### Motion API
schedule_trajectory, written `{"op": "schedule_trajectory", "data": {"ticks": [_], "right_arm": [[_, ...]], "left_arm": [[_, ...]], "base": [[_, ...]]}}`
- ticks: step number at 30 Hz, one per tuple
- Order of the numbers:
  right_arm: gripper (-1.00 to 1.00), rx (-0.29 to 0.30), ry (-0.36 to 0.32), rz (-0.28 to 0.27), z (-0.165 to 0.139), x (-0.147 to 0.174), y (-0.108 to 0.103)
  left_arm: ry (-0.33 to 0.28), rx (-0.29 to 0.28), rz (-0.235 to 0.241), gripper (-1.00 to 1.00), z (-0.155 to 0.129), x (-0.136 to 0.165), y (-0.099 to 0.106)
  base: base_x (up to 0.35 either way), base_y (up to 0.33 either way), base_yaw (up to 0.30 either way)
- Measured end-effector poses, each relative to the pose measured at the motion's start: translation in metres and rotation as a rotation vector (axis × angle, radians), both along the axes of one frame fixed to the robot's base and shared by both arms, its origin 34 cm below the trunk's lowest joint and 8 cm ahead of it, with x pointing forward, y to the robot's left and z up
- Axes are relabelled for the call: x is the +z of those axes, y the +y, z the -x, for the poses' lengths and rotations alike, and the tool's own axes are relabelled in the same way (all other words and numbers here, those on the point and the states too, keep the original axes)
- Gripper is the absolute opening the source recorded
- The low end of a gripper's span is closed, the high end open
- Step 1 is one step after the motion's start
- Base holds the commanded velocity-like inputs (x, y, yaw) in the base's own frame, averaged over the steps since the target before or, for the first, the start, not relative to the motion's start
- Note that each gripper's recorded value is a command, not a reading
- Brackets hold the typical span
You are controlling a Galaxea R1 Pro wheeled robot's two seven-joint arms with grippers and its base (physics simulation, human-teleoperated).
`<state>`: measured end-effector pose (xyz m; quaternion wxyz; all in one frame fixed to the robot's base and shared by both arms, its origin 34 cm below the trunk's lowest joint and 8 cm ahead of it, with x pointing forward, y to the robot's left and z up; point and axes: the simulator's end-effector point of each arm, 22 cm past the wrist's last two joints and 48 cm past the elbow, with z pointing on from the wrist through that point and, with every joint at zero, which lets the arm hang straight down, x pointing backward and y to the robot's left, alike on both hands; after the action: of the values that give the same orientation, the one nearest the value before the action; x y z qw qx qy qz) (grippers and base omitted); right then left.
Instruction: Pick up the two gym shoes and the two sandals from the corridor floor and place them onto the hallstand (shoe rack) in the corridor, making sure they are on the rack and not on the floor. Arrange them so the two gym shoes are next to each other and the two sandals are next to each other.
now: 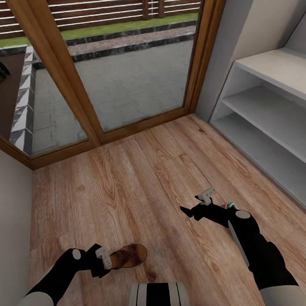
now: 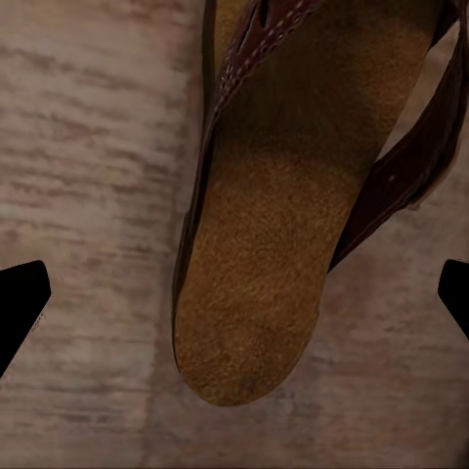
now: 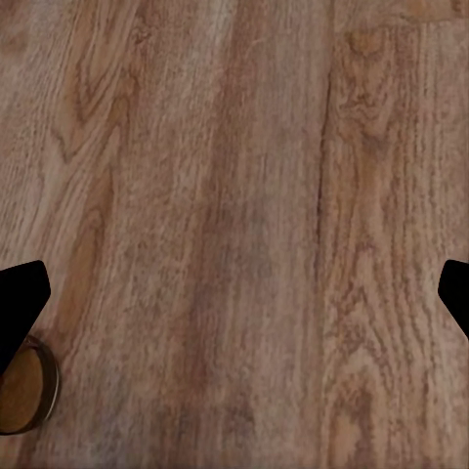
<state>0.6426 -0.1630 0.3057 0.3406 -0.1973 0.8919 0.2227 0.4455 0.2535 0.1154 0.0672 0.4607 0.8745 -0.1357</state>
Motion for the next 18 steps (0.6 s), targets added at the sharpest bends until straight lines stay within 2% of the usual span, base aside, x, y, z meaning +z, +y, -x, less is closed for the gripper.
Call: {"op": "schedule_trajectory", "data": {"ticks": [8,18], "right_arm": [[1.0,0.0,0.0,0.0,0.0,-0.0001,-0.0002],[1.0,-0.001,0.007,0.0,0.0013,-0.0046,-0.0004]], "left_arm": [[0.002,-0.022,-0.034,1.0,-0.0036,0.0008,-0.0032],[0.009,-0.028,-0.045,1.0,-0.0027,-0.0017,-0.0045]], "base": [[0.0,0.0,0.0],[0.0,0.0,0.0]]}}
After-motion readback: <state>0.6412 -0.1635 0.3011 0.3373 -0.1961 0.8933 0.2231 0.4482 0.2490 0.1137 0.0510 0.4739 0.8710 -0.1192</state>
